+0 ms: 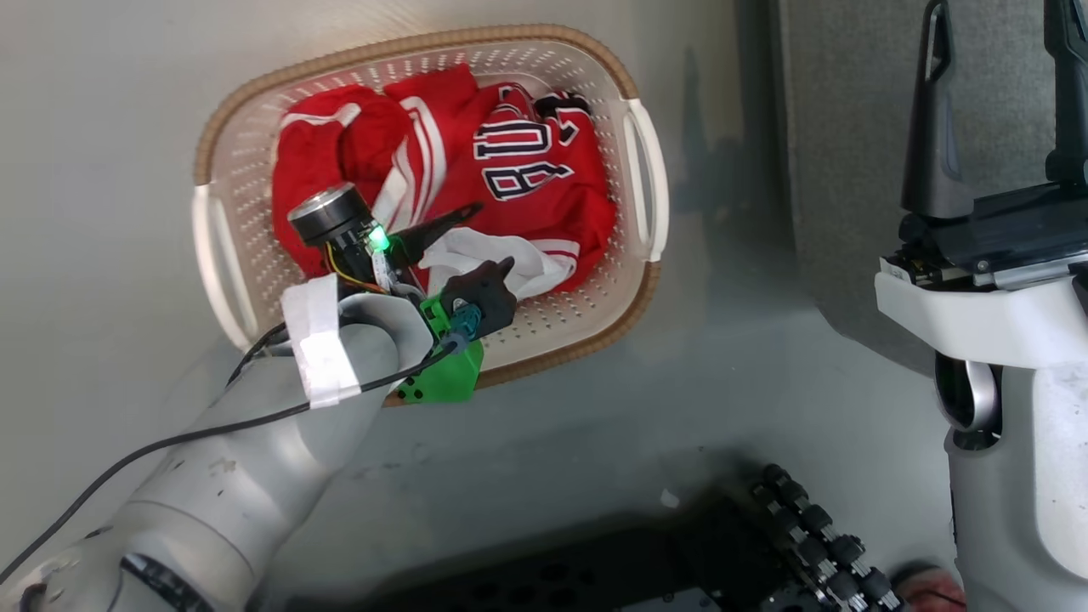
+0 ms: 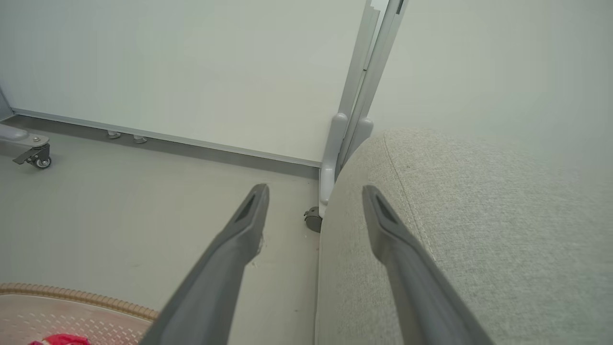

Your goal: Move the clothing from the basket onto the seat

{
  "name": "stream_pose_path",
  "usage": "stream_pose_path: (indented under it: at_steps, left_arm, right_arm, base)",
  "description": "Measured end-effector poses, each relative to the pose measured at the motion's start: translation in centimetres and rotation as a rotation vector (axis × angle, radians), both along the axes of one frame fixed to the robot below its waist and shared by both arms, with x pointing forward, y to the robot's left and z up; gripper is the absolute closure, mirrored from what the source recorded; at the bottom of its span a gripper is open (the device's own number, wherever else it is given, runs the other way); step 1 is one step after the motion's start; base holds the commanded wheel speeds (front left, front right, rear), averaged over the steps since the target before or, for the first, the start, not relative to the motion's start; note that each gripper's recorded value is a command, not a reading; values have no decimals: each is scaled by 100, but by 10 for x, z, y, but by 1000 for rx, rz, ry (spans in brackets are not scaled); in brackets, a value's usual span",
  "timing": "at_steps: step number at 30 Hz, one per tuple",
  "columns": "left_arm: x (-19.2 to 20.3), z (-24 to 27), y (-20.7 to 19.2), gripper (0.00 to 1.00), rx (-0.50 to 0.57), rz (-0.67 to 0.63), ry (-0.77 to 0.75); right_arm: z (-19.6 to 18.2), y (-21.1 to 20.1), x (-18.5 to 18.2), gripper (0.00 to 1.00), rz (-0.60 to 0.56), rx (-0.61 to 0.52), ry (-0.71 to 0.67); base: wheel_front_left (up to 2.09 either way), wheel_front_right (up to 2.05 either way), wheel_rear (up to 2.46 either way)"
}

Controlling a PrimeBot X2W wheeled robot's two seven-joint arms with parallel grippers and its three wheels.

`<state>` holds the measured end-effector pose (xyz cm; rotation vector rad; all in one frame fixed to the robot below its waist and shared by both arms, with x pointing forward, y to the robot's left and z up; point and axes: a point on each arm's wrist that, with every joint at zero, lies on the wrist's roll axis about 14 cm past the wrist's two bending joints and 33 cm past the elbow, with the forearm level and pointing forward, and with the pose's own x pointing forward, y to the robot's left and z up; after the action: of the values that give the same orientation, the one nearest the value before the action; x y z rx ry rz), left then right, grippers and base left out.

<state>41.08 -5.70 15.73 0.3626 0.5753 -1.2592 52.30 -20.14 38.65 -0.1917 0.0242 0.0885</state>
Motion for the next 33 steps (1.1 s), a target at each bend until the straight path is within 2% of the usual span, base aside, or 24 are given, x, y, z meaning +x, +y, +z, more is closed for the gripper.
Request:
stream_pose_path:
  at_steps: [3, 9, 17, 27, 28, 29, 33]
  left_arm:
    - [-10, -13, -10, 0, 19, -52, 26]
    - [-11, -38, -11, 0, 132, -125, 41]
    - [-7, -63, 5, 0, 326, -153, 69]
    - [-12, -80, 19, 0, 476, -155, 127]
    - [-15, -80, 20, 44, 487, -161, 131]
    - [-18, -81, 20, 100, 495, -173, 129]
    - [-19, -78, 22, 100, 506, -174, 132]
  right_arm:
    - [-6, -7, -4, 0, -16, -16, 20]
    - [-20, -8, -13, 0, -22, -20, 71]
    - [-24, -12, -17, 0, -33, -30, 86]
    - [-25, -12, -19, 0, -30, -43, 96]
    - [-23, -11, -19, 0, -28, -45, 94]
    - [-22, -11, -19, 0, -28, -46, 91]
    - [-17, -15, -19, 0, -38, -58, 80]
  base:
    - [0, 0, 0]
    - [0, 0, 0]
    - [0, 0, 0]
    - [0, 0, 0]
    - [0, 0, 0]
    - [0, 0, 0]
    - [0, 0, 0]
